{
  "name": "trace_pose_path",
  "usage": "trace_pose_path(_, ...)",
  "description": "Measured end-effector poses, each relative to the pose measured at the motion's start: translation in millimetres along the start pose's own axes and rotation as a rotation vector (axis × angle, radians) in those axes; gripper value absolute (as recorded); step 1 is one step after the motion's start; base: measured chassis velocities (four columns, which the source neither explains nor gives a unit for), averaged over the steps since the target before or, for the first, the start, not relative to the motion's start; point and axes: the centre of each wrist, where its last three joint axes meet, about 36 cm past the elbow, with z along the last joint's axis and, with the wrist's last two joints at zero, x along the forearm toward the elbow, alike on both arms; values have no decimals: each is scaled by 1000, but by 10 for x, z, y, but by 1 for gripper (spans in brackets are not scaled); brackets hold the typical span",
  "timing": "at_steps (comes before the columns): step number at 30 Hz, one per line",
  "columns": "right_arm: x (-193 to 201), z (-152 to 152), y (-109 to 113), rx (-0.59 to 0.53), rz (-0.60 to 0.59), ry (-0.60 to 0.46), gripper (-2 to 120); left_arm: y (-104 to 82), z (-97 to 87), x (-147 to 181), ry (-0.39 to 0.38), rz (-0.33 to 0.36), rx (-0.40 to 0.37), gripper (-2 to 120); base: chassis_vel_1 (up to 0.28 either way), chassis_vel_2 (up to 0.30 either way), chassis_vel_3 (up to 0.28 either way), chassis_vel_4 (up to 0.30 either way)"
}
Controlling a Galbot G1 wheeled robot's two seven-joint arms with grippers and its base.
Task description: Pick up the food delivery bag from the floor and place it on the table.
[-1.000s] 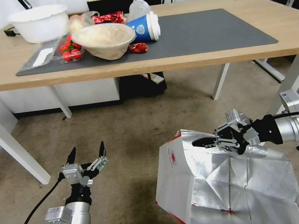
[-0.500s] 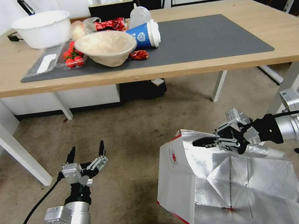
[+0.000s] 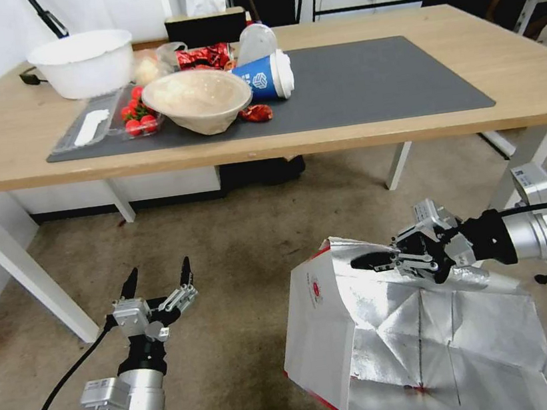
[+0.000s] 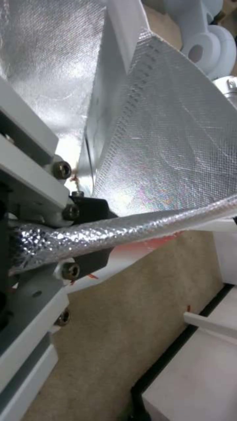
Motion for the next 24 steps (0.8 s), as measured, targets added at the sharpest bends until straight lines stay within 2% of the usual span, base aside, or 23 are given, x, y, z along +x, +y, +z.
trace_pose_path(24, 27, -43, -32, 3, 0, 28, 0, 11, -10, -7, 3, 3, -5, 100, 0, 0, 0, 0)
